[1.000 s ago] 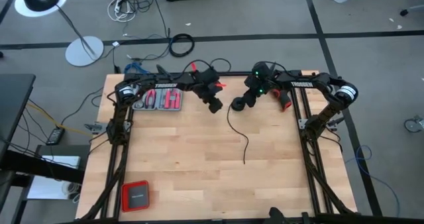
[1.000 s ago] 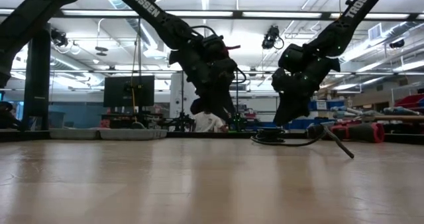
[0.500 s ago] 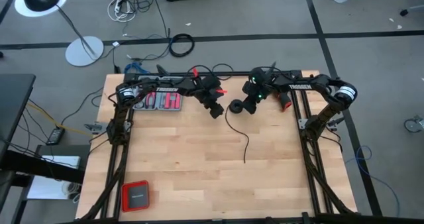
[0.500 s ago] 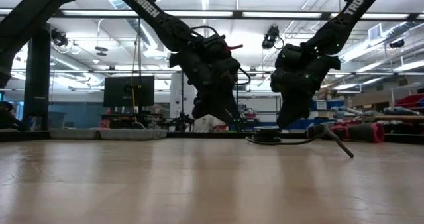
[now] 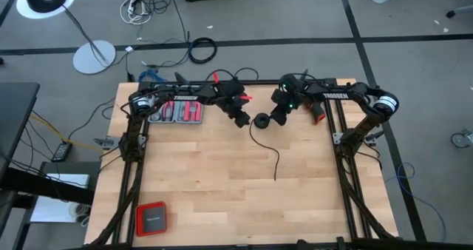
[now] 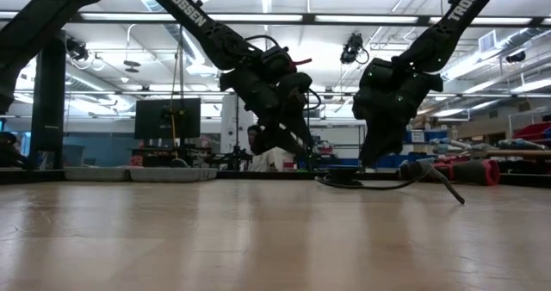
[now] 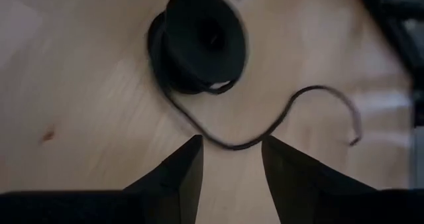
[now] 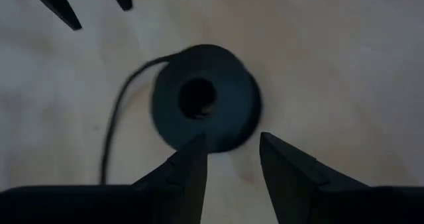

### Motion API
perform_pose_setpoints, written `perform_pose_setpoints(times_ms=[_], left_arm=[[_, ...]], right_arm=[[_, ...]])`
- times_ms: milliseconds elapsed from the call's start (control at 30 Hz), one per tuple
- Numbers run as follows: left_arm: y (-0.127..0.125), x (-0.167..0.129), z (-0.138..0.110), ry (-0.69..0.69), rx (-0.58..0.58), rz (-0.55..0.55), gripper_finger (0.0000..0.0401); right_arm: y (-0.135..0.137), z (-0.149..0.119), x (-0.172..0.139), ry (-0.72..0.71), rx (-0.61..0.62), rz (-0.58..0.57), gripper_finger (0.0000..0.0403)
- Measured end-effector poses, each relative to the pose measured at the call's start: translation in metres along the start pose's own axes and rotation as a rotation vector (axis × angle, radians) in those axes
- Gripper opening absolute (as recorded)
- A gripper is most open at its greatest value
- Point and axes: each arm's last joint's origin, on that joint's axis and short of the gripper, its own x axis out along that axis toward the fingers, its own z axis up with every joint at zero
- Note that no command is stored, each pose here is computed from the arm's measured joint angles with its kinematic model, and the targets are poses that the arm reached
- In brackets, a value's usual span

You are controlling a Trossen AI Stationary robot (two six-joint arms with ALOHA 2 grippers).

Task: Coil cords
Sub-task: Coil the black wire on the spool

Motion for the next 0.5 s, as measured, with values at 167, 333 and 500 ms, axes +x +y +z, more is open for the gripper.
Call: perform_pose_setpoints(times_ms=[167,333,500], left_arm=[[-0.003,0.001,0.003,-0.026,-0.06,-0.022,0.0157],[-0.004,0.002,0.002,-0.04,-0.104,0.032,0.0156],[-0.003,0.002,0.002,-0.045,-0.14,0.043,0.0156]], right_arm=[[0.009,0.003,0.003,-0.016,-0.005,0.065,0.0138],[0.015,0.008,0.007,-0.053,-0.077,0.003,0.0138],[0.011,0.008,0.006,-0.06,-0.072,-0.054,0.0137]])
